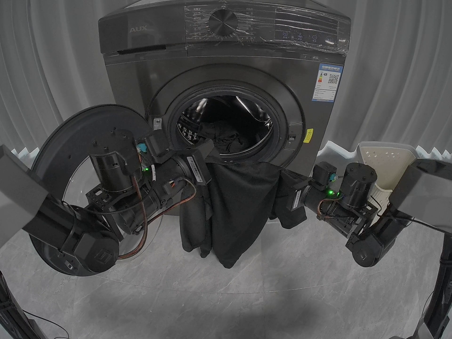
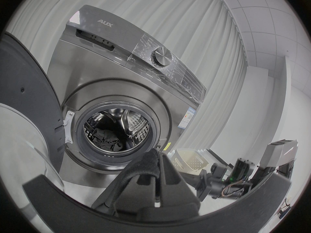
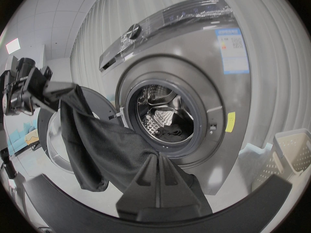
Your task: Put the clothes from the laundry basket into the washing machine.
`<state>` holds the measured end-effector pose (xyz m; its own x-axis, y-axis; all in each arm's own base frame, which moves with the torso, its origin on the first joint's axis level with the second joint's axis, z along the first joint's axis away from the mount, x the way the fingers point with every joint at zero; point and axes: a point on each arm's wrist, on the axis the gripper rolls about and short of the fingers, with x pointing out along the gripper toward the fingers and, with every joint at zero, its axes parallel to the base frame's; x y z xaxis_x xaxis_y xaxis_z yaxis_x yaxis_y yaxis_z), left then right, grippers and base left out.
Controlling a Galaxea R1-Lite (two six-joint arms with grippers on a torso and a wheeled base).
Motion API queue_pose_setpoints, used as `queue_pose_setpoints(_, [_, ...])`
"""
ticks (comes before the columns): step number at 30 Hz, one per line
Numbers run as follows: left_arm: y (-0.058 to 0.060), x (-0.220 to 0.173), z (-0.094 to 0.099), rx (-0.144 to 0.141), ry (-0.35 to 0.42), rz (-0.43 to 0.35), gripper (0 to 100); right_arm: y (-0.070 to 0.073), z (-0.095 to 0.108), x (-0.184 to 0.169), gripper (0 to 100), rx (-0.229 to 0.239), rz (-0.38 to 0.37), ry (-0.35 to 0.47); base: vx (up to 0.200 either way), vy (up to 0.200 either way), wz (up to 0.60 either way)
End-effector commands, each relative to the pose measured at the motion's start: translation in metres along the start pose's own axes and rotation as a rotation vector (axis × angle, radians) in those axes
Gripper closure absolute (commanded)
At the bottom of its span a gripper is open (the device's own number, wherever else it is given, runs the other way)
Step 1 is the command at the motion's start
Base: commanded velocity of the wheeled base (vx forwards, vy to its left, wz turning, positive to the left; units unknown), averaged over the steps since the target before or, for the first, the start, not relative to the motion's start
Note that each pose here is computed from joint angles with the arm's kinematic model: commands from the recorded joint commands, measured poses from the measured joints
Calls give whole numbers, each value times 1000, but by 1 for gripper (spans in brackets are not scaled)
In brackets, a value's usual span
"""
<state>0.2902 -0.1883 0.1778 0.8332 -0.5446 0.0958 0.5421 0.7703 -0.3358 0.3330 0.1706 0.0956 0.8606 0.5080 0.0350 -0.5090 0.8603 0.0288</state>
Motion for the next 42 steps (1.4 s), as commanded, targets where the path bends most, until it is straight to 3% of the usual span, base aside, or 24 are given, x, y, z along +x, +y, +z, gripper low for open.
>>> queue_pose_setpoints(1, [2, -7, -2, 1, 16, 11, 100, 1, 32, -9, 100, -8, -3, -80, 0, 0, 0])
queue_pose_setpoints(7, [4, -11, -6, 4, 36, 15, 100, 1, 46, -13, 100, -13, -21, -117, 0, 0, 0])
queue_pose_setpoints(12, [16, -12, -3, 33, 29, 51, 100, 2, 69, -23, 100, -27, -35, -176, 0, 0, 0])
queue_pose_setpoints(15, [23, -12, -1, 42, 24, 70, 100, 3, 73, -25, 100, -26, -41, -179, 0, 0, 0])
queue_pose_setpoints(22, [23, -9, 6, 47, -8, 74, 100, 12, 84, -29, 100, -23, -35, -213, 0, 0, 0])
queue_pose_setpoints(30, [30, -9, 17, 67, -67, 89, 100, 12, 92, -34, 100, -24, -34, -233, 0, 0, 0])
queue_pose_setpoints(42, [26, -14, 30, 72, -113, 76, 100, 14, 96, -35, 100, -23, -34, -237, 0, 0, 0])
